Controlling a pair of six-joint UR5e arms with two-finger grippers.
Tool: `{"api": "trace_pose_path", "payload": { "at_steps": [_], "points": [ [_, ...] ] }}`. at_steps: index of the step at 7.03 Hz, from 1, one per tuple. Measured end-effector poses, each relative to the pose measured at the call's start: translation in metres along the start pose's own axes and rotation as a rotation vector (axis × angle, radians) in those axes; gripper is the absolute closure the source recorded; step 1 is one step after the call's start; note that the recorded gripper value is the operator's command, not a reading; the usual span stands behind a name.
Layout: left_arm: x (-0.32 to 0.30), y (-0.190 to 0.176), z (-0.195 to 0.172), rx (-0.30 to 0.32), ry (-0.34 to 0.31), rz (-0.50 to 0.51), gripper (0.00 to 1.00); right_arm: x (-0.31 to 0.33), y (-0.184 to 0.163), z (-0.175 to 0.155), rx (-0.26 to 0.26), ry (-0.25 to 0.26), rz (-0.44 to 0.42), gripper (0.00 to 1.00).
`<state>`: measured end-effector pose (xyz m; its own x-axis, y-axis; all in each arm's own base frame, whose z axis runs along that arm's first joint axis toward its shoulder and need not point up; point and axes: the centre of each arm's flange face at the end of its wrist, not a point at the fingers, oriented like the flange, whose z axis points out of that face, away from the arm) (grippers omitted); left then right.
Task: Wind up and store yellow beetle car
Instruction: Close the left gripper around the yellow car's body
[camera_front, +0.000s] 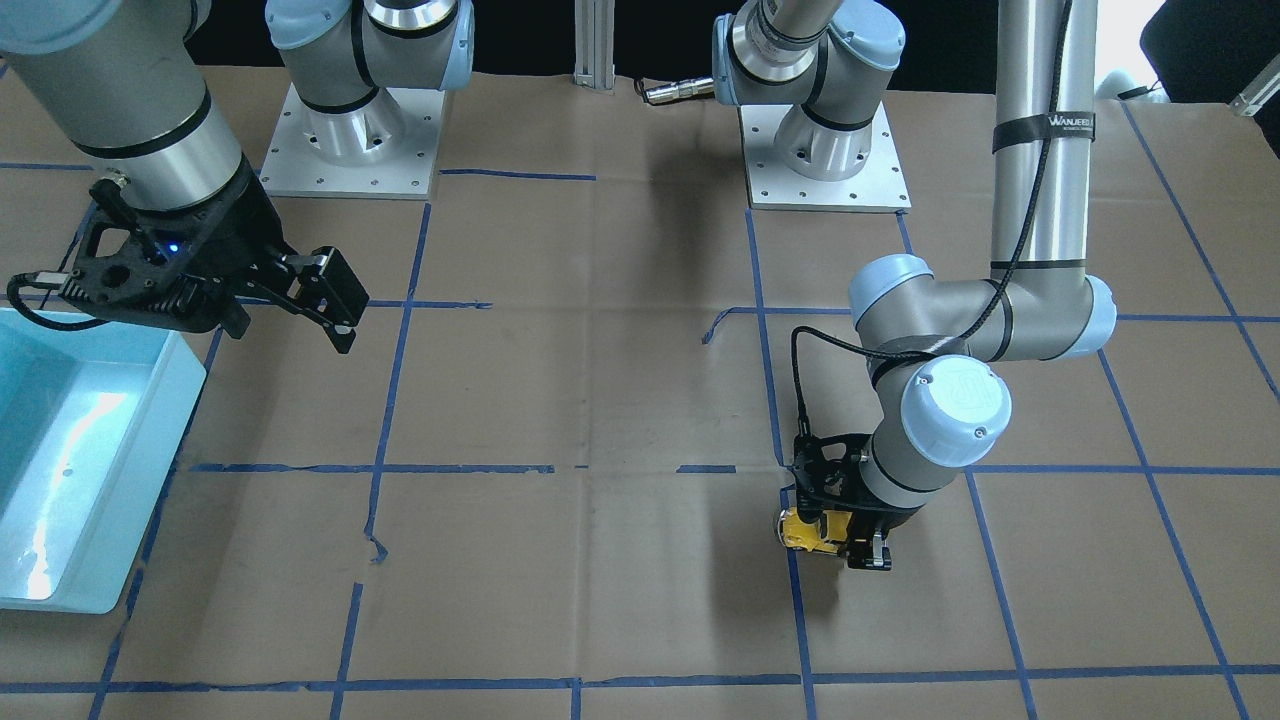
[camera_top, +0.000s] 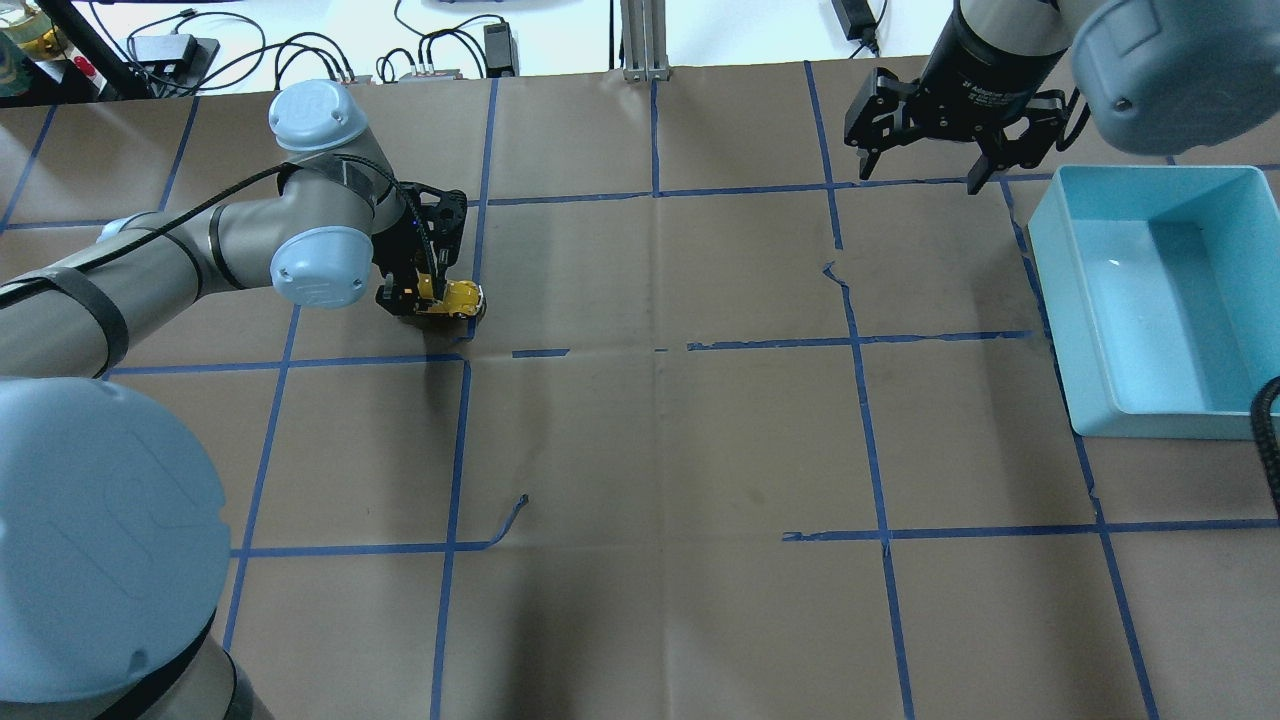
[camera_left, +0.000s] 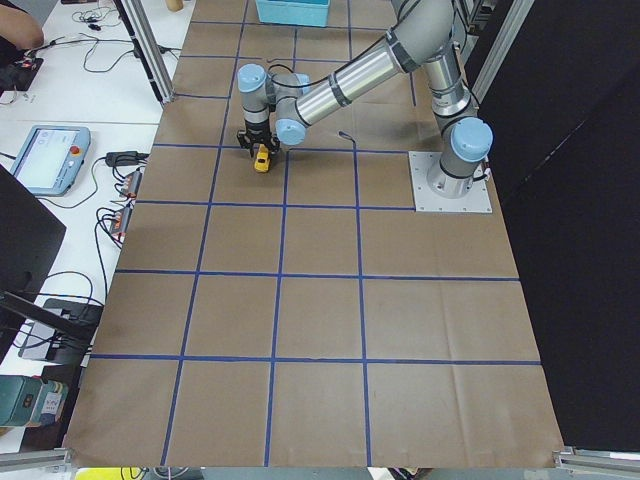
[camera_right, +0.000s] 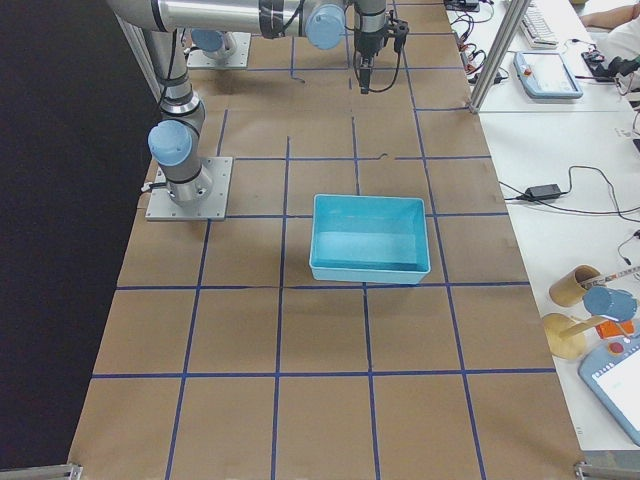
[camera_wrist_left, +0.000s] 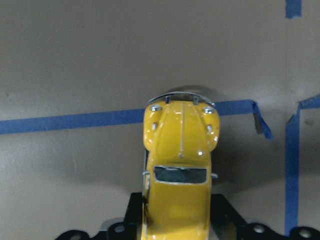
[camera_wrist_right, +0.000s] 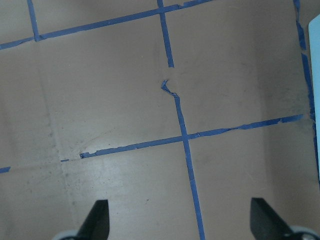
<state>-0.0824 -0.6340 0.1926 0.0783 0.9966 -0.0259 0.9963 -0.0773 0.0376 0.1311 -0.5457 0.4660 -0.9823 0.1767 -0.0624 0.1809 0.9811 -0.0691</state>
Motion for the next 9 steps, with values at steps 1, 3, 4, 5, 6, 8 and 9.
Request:
{"api": "trace_pose_path", "payload": {
  "at_steps": [1,3,4,5,6,8,9],
  "points": [
    [0.002,-0.001,-0.004,-0.001,-0.004,0.0,0.98,0.0,-0.001,0.001,-0.002,-0.002,0.001,0.0],
    [0.004,-0.002,-0.022,-0.001,-0.031,-0.003,1.0,0.0,-0.001,0.002,-0.005,-0.004,0.003,0.0],
    [0.006,-0.007,-0.03,0.018,-0.033,-0.006,1.0,0.0,-0.001,0.003,-0.006,-0.004,0.004,0.0],
    [0.009,-0.014,-0.031,0.052,-0.018,-0.017,1.0,0.0,-0.001,0.003,-0.006,-0.004,0.005,0.0],
    [0.011,-0.019,-0.029,0.095,0.002,-0.029,1.0,0.001,-0.001,0.003,-0.007,0.0,0.004,0.0],
    [0.012,-0.024,-0.026,0.167,0.016,-0.032,1.0,0.002,0.0,0.004,-0.019,0.012,0.004,0.0],
    [0.012,-0.023,-0.023,0.188,0.02,-0.033,1.0,0.002,0.003,0.003,-0.038,0.017,0.004,0.0]
  ]
}}
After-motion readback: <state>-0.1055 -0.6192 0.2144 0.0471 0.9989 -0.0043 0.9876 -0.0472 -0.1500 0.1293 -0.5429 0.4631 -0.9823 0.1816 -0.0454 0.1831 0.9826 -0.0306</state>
